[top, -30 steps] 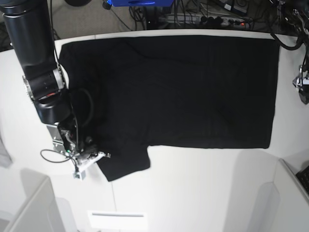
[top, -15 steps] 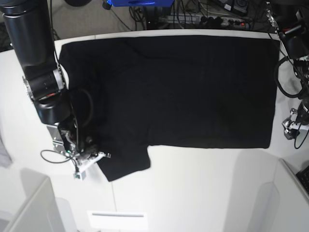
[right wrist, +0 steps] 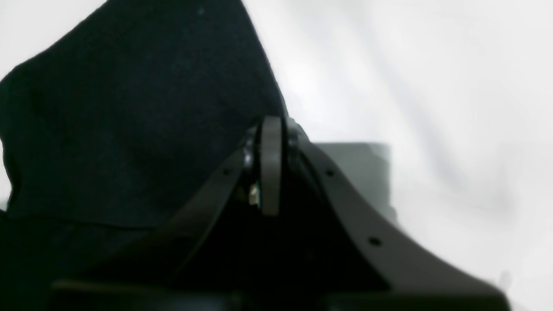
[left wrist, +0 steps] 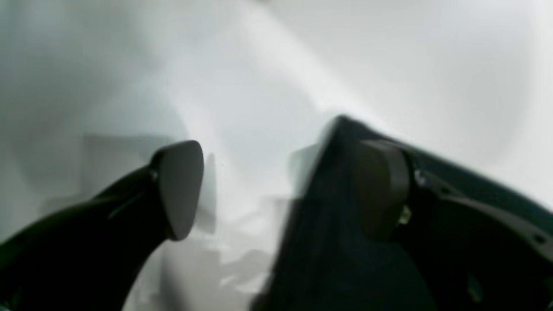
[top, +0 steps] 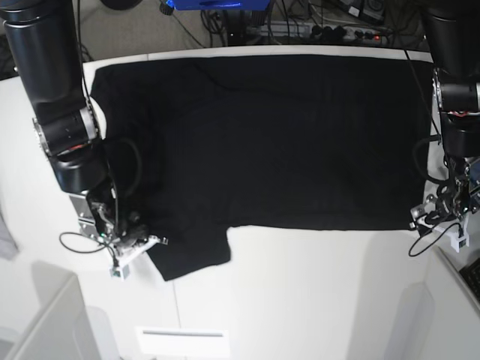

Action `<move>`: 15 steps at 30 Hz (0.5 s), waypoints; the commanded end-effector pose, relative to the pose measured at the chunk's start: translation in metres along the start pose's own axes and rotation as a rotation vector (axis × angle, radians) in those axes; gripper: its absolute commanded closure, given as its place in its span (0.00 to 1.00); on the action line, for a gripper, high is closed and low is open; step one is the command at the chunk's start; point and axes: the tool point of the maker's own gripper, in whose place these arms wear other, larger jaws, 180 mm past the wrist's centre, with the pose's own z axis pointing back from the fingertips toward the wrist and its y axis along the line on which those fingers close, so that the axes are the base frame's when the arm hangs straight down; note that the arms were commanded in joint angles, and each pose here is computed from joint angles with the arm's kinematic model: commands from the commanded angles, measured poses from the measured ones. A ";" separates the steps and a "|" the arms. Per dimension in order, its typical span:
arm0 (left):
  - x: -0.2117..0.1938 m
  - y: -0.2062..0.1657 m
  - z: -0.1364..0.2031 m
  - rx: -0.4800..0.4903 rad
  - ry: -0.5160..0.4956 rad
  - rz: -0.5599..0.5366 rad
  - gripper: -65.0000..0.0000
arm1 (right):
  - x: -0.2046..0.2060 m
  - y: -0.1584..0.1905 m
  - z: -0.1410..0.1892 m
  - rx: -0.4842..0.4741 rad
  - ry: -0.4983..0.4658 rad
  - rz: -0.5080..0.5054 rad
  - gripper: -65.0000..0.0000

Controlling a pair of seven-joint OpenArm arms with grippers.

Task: Fold the T-shirt properly
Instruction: 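Move the left gripper to the other hem corner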

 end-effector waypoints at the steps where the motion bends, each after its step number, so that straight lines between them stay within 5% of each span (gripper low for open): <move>1: 0.041 -0.003 0.008 -0.008 -0.095 -0.005 0.21 | 0.030 -0.001 0.006 0.002 -0.057 0.007 1.00; 15: 0.005 -0.042 -0.018 -0.016 -0.029 -0.105 0.21 | 0.029 -0.002 0.006 0.002 -0.056 0.007 1.00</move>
